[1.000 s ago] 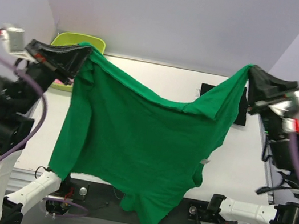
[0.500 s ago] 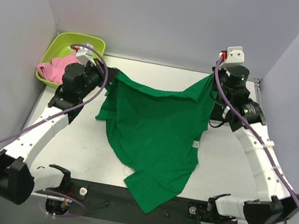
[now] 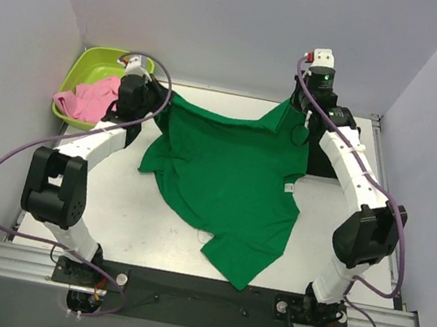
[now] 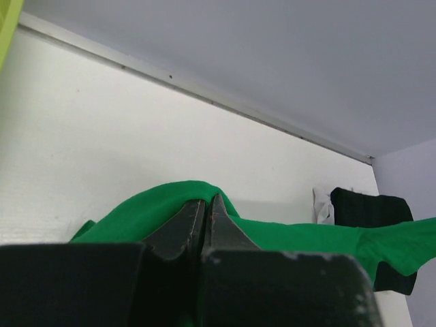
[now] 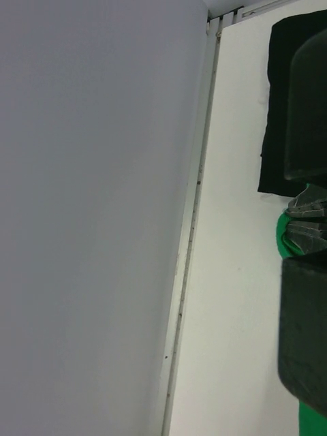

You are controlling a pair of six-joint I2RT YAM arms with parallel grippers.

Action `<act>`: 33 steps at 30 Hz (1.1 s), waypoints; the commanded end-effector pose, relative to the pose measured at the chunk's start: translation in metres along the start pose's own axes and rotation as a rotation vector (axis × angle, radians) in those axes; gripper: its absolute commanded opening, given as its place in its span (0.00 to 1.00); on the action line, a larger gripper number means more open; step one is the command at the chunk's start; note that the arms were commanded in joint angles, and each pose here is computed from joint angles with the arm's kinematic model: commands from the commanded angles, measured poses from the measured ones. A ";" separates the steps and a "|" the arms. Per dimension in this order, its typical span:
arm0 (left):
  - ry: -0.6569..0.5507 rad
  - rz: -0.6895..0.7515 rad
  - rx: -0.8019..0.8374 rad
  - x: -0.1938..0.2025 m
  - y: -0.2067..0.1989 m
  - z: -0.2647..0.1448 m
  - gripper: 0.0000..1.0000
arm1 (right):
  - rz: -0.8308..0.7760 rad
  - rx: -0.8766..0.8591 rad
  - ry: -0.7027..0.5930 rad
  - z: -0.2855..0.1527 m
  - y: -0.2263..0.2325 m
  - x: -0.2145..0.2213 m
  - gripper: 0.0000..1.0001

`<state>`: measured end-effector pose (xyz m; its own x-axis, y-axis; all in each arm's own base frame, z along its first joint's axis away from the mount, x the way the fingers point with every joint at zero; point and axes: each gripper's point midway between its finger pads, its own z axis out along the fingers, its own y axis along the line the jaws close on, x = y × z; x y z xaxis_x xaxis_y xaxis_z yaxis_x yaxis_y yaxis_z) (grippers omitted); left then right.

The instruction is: Fold and stack the t-shirts

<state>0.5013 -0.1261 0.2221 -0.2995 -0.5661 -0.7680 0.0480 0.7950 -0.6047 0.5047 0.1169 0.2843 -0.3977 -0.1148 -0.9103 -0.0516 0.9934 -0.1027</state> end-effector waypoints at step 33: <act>-0.622 0.281 0.612 -0.214 -0.246 -0.307 0.00 | -0.259 -0.057 -1.031 -0.424 0.016 -0.206 0.00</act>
<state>0.2469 -0.1197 0.6025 0.3939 -0.5116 -0.7636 0.5623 0.7913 -0.2400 0.1913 0.1561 0.6184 0.5887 -0.2344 -0.7736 -0.1413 0.9124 -0.3841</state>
